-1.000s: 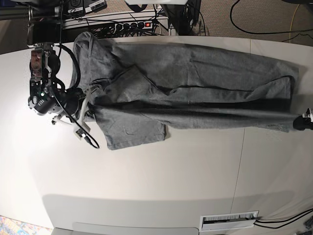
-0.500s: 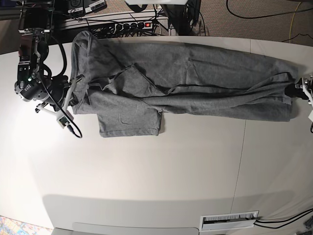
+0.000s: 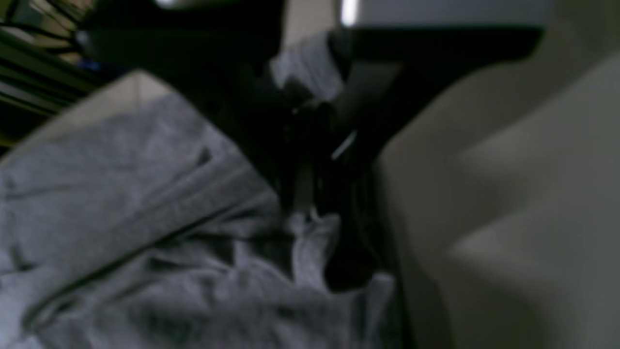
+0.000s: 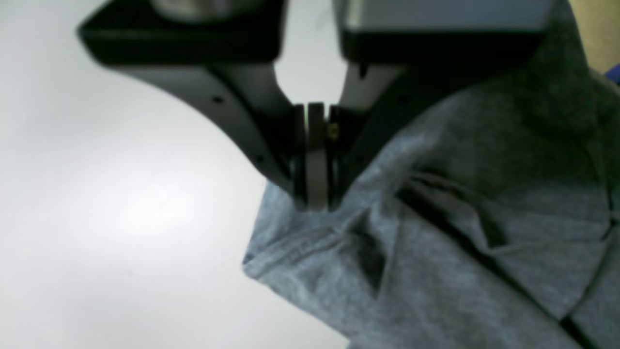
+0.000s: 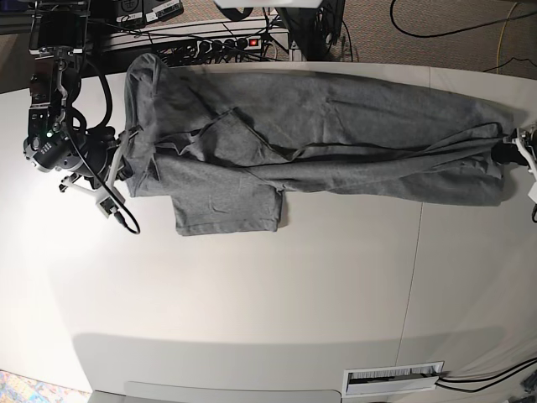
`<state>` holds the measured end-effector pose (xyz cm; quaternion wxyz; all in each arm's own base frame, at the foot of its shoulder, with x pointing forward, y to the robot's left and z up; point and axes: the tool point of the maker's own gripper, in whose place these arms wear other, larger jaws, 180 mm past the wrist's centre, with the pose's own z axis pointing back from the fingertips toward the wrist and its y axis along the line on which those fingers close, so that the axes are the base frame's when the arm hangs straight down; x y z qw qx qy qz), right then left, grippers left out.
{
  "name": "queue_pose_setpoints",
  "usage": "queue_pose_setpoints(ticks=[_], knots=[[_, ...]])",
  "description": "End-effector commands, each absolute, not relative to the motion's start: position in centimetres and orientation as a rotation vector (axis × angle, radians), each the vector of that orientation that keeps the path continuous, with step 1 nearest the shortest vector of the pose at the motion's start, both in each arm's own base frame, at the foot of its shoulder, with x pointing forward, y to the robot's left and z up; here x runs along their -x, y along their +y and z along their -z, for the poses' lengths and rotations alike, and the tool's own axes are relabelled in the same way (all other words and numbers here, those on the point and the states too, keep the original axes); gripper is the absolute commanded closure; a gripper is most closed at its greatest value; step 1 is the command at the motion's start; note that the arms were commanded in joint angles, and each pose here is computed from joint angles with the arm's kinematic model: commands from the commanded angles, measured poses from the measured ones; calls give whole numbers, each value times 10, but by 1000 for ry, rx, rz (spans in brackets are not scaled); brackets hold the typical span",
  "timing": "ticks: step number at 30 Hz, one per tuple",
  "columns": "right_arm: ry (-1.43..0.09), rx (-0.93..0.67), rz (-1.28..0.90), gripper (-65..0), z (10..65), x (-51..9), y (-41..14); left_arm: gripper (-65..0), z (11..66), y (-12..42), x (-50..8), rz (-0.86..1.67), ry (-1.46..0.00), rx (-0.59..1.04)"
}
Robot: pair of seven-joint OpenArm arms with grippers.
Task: Fold the T-shirt properly
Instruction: 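Fold the sleeve end inward over the shirt with the right gripper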
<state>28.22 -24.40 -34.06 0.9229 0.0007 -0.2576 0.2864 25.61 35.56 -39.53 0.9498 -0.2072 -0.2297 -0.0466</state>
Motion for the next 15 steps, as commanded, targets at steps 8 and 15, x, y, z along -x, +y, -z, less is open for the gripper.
queue_pose_setpoints(ticks=[8,15], knots=[[-761,22,-595,-198,303,-325,-232,-142,376,368,-274,187,-531,330],[-902,-72,-503,-198,292,-369,-208,-142,376,355,-278,208,-545,353]])
